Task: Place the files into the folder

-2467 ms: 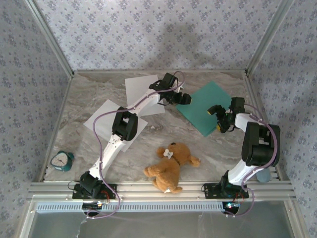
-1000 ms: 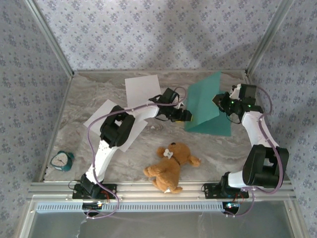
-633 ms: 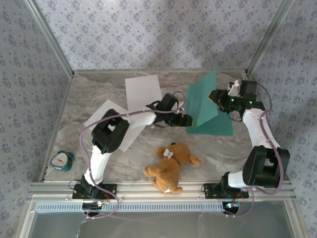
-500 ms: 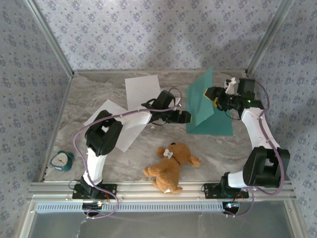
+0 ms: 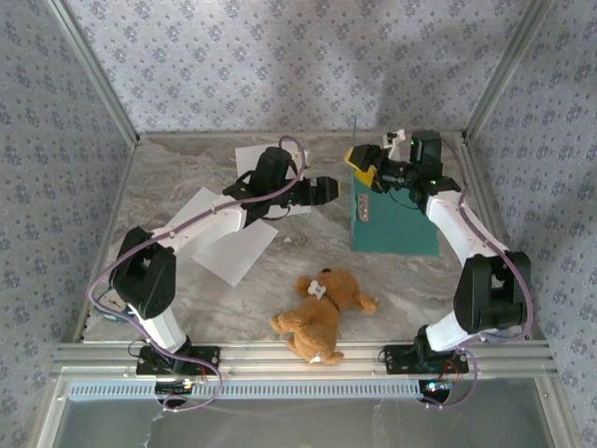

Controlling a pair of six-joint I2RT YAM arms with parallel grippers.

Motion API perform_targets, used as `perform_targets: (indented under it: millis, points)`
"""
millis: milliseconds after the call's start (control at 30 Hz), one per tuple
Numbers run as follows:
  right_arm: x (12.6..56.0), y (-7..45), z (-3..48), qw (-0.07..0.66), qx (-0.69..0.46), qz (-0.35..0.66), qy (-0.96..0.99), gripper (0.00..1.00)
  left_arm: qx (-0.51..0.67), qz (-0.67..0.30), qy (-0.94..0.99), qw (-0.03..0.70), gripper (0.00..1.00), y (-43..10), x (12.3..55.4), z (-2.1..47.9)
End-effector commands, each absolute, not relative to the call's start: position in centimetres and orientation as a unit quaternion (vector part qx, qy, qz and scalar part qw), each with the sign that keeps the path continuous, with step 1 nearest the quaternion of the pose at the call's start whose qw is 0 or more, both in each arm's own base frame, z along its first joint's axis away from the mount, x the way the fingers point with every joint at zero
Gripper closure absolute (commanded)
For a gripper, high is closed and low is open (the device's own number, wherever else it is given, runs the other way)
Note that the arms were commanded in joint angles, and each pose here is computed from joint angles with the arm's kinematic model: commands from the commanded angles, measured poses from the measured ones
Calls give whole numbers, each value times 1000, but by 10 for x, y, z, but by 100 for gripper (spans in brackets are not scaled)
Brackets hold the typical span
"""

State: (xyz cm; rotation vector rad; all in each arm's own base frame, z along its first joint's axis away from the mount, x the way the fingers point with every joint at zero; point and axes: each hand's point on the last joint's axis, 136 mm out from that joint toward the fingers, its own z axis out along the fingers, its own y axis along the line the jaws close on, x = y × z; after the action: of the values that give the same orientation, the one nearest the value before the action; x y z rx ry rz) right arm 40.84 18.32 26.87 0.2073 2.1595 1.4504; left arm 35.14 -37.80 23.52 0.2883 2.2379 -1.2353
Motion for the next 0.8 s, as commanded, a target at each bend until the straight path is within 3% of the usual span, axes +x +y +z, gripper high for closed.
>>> perform_targets:
  millis: [0, 500, 767]
  points:
    - [414, 198, 274, 260, 78, 568, 777, 20, 104, -496, 815, 280, 18, -376, 349, 255]
    - [417, 228, 240, 229, 95, 583, 774, 16, 101, -500, 816, 272, 31, -372, 357, 256]
    - [417, 237, 232, 217, 96, 587, 774, 15, 81, -495, 825, 260, 45, -361, 363, 242]
